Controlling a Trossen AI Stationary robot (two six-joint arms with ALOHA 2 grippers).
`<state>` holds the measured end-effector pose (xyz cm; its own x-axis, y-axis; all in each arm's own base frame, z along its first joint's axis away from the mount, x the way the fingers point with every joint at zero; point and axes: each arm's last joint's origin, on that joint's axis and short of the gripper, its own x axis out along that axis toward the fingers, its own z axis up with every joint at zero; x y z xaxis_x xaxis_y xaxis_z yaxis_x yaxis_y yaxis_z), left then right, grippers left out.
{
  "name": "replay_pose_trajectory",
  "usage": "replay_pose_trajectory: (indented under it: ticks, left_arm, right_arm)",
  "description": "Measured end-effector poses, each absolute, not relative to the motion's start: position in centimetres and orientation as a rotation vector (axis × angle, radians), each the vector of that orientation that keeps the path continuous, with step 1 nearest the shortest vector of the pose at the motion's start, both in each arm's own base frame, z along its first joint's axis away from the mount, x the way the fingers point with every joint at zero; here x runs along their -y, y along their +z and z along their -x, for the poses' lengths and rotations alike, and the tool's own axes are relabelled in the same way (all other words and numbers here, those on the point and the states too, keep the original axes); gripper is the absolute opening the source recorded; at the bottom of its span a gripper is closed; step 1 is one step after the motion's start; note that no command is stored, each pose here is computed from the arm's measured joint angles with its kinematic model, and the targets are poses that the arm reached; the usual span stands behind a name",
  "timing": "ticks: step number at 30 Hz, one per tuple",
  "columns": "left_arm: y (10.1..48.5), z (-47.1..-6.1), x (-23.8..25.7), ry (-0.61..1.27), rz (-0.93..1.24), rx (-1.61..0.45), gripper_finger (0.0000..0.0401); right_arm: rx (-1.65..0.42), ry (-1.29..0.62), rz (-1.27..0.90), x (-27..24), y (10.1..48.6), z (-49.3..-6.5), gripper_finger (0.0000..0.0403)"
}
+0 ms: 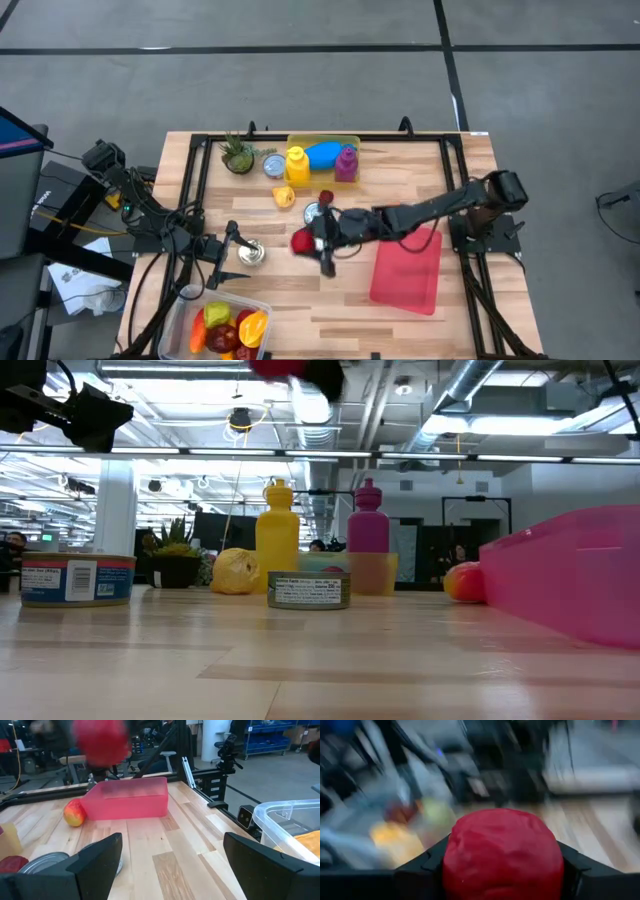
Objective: Pick & Place Food Item
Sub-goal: Put the red tomato into the white bin
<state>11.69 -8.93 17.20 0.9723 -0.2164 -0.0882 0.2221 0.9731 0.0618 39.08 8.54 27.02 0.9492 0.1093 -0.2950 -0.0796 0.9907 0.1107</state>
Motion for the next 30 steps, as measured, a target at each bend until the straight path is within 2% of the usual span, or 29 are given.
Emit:
replay_pose_trajectory:
  ticks: [6, 10, 14, 18, 24, 30]
  left_arm:
    - [17.3, -11.7, 8.9, -0.223, -0.072, -0.071, 0.0342]
    - [17.3, -11.7, 8.9, -0.225, -0.069, -0.068, 0.0342]
    - [17.3, -11.7, 8.9, -0.225, -0.068, -0.068, 0.0342]
    - [17.3, -11.7, 8.9, -0.224, -0.068, -0.068, 0.0342]
    - [17.3, -11.7, 8.9, -0.219, -0.07, -0.072, 0.0342]
    - [17.3, -11.7, 8.9, -0.219, -0.07, -0.073, 0.0342]
  right_arm:
    - [0.115, 0.247, -0.05, -12.2, 24.9, -42.4, 0.021]
    - [0.199, 0.338, -0.064, -13.5, 22.7, -45.4, 0.021]
    - [0.117, 0.422, -0.059, -14.7, 22.0, -48.9, 0.0209]
    - [-0.06, 0.504, -0.041, -16.0, 22.7, -51.5, 0.0209]
    - [-0.309, 0.593, -0.015, -17.7, 23.7, -52.8, 0.0209]
    - [-0.426, 0.697, -0.037, -18.9, 22.8, -53.4, 0.0209]
